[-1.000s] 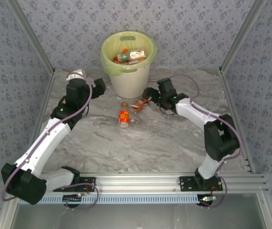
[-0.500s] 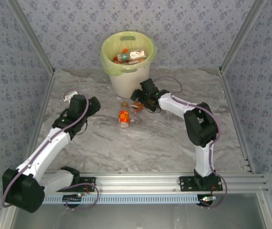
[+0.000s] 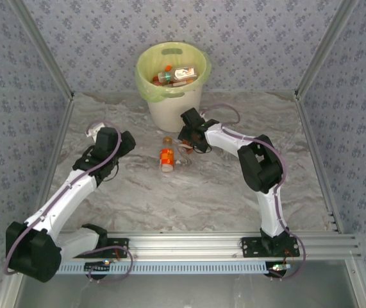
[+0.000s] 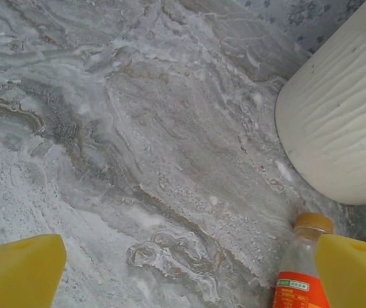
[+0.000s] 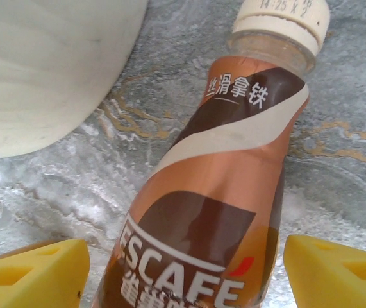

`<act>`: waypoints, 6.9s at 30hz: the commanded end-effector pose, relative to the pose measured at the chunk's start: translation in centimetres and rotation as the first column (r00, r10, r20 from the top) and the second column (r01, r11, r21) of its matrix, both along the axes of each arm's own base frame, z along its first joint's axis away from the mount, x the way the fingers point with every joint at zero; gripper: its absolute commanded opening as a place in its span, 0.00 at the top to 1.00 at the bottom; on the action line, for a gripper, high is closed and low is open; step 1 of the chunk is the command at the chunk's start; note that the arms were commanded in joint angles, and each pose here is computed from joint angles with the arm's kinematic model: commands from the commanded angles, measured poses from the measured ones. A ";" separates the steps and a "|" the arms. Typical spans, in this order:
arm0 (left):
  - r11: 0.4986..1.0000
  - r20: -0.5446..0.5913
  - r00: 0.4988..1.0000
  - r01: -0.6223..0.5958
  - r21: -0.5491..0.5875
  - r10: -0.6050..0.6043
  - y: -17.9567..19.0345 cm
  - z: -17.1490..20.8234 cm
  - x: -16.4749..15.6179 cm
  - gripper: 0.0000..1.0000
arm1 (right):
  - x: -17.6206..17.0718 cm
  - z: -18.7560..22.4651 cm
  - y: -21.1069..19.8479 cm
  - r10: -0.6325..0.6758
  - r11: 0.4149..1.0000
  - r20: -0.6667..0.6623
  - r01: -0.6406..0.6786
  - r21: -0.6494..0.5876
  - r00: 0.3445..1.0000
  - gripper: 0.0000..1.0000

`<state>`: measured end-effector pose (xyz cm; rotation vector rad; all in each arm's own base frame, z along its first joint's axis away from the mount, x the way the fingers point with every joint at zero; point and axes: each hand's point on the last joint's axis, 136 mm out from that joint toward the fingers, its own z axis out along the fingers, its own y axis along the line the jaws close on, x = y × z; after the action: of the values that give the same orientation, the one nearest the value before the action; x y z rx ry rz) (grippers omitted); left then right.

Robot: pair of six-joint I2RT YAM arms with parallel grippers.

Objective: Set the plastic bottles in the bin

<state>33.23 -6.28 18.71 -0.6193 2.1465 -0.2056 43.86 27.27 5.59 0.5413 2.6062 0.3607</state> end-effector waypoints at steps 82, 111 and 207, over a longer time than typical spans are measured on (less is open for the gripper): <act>0.910 -0.064 0.930 0.337 -0.240 -0.361 -8.0 -4.3 0.7 0.01 | 8.3 36.9 -2.0 0.350 0.927 0.783 -0.313 -0.209 0.515 0.00; 0.839 -0.420 0.787 0.535 0.100 -0.452 -16.9 -11.8 0.7 0.00 | -5.5 26.8 -13.2 0.270 0.962 0.704 -0.149 -0.230 0.657 0.00; 0.891 0.487 0.749 0.416 0.184 -0.450 -18.2 27.7 22.4 1.00 | -9.5 24.5 -19.6 0.073 0.980 0.664 0.071 -0.188 0.744 0.00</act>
<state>55.67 -25.14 44.28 0.0084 1.7610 -0.5209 34.89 8.77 30.16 0.2105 1.9039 0.2522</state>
